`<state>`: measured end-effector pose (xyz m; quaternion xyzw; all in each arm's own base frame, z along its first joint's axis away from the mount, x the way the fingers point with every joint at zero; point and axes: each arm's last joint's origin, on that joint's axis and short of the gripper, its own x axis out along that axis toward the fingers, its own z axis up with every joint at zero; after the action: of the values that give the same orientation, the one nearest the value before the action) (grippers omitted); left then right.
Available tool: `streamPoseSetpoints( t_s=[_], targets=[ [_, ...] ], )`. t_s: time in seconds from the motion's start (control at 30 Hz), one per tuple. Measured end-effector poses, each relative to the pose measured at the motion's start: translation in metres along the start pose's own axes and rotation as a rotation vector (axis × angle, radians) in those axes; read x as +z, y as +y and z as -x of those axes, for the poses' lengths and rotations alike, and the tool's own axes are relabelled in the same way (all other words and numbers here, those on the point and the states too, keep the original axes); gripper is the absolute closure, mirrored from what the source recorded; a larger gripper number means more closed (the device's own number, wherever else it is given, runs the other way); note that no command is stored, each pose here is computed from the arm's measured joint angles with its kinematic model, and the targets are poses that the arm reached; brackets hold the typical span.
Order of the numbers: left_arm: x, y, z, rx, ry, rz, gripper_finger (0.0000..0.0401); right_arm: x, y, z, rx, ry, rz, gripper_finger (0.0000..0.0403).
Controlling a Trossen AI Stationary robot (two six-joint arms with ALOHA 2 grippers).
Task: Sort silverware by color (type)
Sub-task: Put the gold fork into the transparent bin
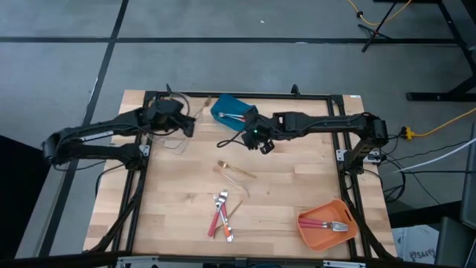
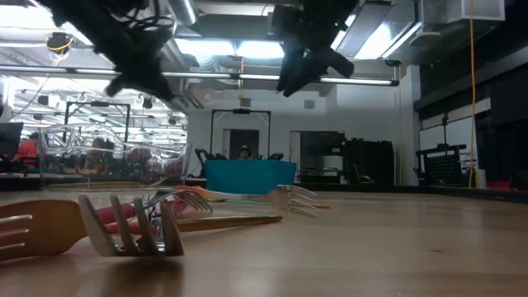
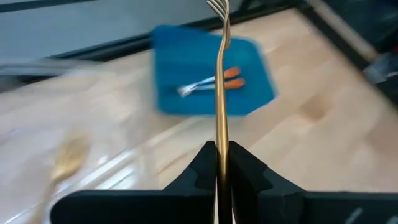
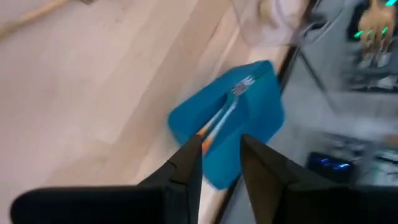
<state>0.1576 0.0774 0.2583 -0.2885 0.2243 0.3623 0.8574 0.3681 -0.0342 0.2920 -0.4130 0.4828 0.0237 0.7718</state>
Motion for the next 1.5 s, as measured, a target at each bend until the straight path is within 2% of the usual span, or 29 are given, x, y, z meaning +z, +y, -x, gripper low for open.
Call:
streamPoseSetpoints(
  t_s=[0.2,0.3,0.43,0.63,1.5],
  targets=[
    [-0.015,0.018,0.017,0.179,0.083,-0.038,0.0387,0.000,0.003,-0.002,0.100,-0.067,-0.106,0.0302],
    [-0.021,0.024,0.020,0.265,0.129,-0.070,0.0386,0.002,0.004,-0.002,0.158,-0.131,-0.114,0.0302],
    [-0.025,0.028,0.019,0.347,0.178,-0.169,0.0386,0.005,0.006,-0.002,0.215,-0.200,-0.118,0.0302],
    [-0.025,0.028,0.010,0.401,0.216,-0.310,0.0386,0.007,0.004,-0.002,0.219,-0.236,-0.122,0.0302],
    [-0.047,0.028,-0.053,0.549,0.531,-0.423,0.0386,0.007,0.004,-0.002,0.217,-0.238,-0.123,0.0302]
  ],
)
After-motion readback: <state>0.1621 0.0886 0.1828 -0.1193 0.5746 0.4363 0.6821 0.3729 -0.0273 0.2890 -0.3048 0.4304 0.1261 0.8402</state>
